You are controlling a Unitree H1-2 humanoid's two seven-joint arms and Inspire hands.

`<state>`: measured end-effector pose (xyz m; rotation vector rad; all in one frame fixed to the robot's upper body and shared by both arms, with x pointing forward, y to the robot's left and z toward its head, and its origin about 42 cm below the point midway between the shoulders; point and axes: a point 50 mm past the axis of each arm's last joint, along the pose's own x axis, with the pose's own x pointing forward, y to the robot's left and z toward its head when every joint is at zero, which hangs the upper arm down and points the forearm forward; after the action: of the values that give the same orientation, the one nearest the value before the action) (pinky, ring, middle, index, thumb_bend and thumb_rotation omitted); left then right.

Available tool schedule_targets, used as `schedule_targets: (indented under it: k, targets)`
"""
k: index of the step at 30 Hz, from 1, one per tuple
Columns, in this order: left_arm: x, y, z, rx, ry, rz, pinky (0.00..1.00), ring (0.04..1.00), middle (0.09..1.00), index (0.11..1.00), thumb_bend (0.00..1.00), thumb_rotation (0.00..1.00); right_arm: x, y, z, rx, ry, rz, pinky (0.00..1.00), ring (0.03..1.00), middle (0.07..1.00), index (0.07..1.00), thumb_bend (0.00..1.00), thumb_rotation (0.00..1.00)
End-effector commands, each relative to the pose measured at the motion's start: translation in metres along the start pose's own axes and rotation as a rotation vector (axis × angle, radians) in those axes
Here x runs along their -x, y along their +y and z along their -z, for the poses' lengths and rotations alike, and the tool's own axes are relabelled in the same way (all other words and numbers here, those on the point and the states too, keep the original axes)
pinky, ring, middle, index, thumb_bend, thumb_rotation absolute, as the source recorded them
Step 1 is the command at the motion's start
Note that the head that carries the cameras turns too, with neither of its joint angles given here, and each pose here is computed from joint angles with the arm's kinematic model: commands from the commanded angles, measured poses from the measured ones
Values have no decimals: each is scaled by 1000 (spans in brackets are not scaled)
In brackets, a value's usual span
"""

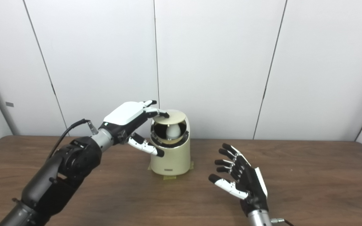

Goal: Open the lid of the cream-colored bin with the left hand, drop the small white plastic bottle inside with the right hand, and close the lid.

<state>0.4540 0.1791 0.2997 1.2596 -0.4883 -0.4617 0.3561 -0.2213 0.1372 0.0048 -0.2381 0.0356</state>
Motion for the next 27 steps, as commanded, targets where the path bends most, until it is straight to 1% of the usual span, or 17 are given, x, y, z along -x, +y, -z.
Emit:
schedule_targets:
  k: [1,2,4,6,9,12,19,22,25,27]
  targets:
    - [-2,28,-9,-58,-42,-65,1000,1000,859,839,990,398,-10,3,-18,-7,-75,2,602,688,806,818,906,303]
    - [-1,28,-10,-64,-44,-65,1000,1000,855,835,986,370,-11,3,-18,-7,-75,3,599,686,805,818,909,303]
    - [2,26,-10,-89,-50,-59,1000,1000,848,831,985,354,-11,3,-18,-4,-78,2,603,689,807,818,910,304]
    - [4,25,-10,-119,-53,-49,1000,1000,847,835,982,372,-11,3,-19,-3,-80,3,601,687,807,817,910,305]
    - [7,20,-8,-154,-54,-37,1000,1000,837,832,983,376,-12,3,-18,-5,-78,2,612,692,810,817,922,309]
    - [9,16,-7,-165,-55,-27,1000,1000,833,829,979,367,-11,5,-21,4,-87,-1,603,681,803,810,915,312]
    - [15,-2,-13,-225,-73,19,1000,1000,842,829,964,367,-11,6,-23,-1,-84,-3,593,677,800,805,923,310]
    - [16,-9,-16,-233,-71,39,1000,1000,850,836,971,362,-11,6,-24,-1,-85,-6,598,676,801,806,921,313]
    - [16,-16,-16,-266,-69,60,1000,1000,856,844,969,355,-11,7,-25,4,-87,-7,582,679,803,809,918,319]
    - [16,-20,-17,-295,-60,81,1000,1000,859,850,951,363,-11,7,-27,8,-86,-5,579,672,799,809,919,323]
